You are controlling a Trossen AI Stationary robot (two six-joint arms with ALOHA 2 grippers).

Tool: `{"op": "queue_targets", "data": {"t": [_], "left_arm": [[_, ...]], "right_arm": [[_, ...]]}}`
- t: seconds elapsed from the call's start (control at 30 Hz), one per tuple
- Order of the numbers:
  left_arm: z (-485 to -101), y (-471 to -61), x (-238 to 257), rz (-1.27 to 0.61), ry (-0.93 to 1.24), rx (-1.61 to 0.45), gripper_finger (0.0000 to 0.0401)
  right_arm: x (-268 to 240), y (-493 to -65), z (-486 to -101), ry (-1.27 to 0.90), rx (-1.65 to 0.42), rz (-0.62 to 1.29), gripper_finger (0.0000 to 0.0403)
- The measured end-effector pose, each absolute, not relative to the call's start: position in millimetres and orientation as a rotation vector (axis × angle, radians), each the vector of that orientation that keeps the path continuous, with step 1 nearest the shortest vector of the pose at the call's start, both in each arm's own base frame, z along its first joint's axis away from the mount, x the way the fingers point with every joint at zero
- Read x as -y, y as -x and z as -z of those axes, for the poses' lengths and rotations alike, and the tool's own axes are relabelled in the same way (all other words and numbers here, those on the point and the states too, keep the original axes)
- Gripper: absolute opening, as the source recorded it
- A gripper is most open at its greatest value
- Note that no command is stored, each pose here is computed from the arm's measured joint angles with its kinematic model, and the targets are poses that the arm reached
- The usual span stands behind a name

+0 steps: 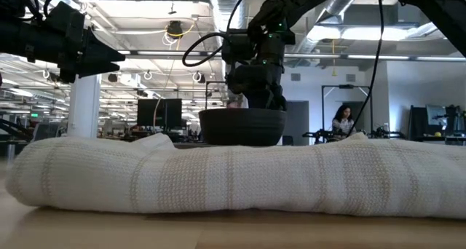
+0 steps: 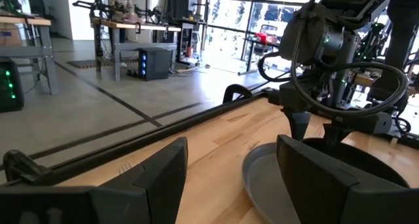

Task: Set table place
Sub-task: Move the red fork to the right of the black plate

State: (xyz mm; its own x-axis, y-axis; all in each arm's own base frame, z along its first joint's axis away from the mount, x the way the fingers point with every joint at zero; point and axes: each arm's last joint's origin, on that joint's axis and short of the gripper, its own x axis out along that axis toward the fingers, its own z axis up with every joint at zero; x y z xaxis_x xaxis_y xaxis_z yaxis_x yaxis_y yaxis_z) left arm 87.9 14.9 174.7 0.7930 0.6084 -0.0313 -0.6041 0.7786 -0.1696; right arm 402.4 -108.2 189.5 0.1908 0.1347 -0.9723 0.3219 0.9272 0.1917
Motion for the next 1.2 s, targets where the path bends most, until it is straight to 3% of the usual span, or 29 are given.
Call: {"op": "queue_targets", "data": {"t": [0.33, 0.9, 1.07, 1.2], "left_arm": [[-175, -88, -15, -0.655, 0.183, 0.028, 0.0224], [-175, -88, -15, -0.655, 0.221, 0.042, 0.0224], [-175, -88, -15, -0.651, 0.381, 0.096, 0.0224], [-176, -88, -14, -0.615, 0.381, 0.049, 0.0224]], "right_arm": [[110, -406, -212, -0.376, -1.374, 0.129, 0.026], [126, -407, -351, -0.292, -1.079, 0.134, 0.026], [113, -390, -376, -0.258, -1.069, 0.103, 0.026], [108, -369, -400, -0.25, -1.028, 0.105, 0.026]]}}
